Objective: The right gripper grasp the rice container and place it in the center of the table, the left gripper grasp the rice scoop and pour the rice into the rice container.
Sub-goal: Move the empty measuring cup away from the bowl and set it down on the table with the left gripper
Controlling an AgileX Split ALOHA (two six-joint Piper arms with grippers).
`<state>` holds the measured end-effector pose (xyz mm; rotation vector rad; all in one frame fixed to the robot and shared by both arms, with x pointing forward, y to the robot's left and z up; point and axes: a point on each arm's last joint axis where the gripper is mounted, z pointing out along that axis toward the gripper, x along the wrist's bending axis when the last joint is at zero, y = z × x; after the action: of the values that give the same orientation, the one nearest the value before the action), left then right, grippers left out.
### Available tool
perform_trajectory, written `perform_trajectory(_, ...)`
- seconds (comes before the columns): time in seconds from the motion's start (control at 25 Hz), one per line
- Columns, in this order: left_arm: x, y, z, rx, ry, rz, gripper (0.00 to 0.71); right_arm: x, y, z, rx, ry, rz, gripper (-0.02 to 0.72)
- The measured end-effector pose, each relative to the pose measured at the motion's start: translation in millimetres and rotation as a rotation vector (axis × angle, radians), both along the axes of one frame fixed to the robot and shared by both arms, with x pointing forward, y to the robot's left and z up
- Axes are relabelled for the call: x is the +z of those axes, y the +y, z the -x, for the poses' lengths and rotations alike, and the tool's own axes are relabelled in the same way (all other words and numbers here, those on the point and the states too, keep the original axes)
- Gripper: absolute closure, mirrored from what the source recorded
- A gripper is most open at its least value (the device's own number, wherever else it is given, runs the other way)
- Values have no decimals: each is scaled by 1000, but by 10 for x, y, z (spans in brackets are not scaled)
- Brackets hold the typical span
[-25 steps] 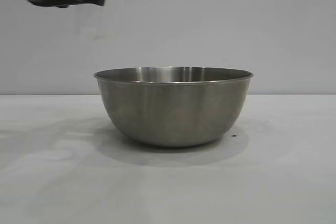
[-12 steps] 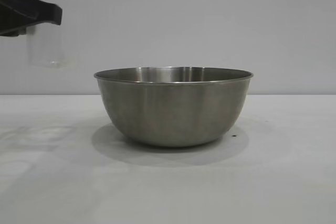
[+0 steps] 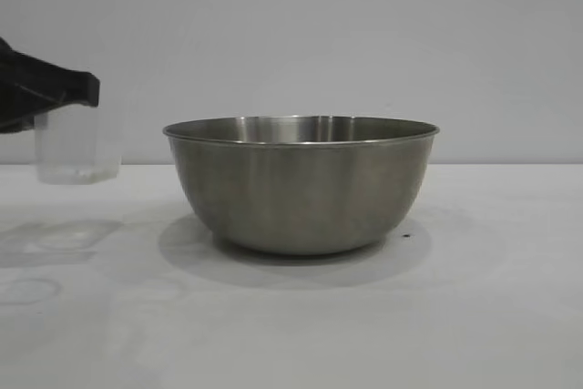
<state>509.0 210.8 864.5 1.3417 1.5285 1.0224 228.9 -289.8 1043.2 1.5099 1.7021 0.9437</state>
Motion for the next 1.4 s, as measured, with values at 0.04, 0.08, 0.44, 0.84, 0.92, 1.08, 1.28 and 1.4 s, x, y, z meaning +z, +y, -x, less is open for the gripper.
perform_trajectory(0.04, -23, 1, 3, 4, 7, 9, 710, 0, 0, 0, 0, 0, 0, 229)
perform_trajectory(0.08, -50, 3, 6, 8, 15, 15, 710, 0, 0, 0, 0, 0, 0, 229)
perform_trajectory(0.44, -29, -67, -127, 11, -21, 50, 710, 0, 0, 0, 0, 0, 0, 229)
perform_trajectory(0.84, -178, -91, -111, -26, 22, 28, 710, 0, 0, 0, 0, 0, 0, 229)
perform_trajectory(0.92, -178, -94, -111, -28, 22, 33, 710, 0, 0, 0, 0, 0, 0, 229)
perform_trajectory(1.08, -201, -92, -108, -23, 29, 43, 710, 0, 0, 0, 0, 0, 0, 229)
perform_trajectory(1.28, -200, -93, -108, -23, 28, 45, 710, 0, 0, 0, 0, 0, 0, 229)
perform_trajectory(1.4, -200, -93, -108, -23, 28, 45, 660, 0, 0, 0, 0, 0, 0, 229)
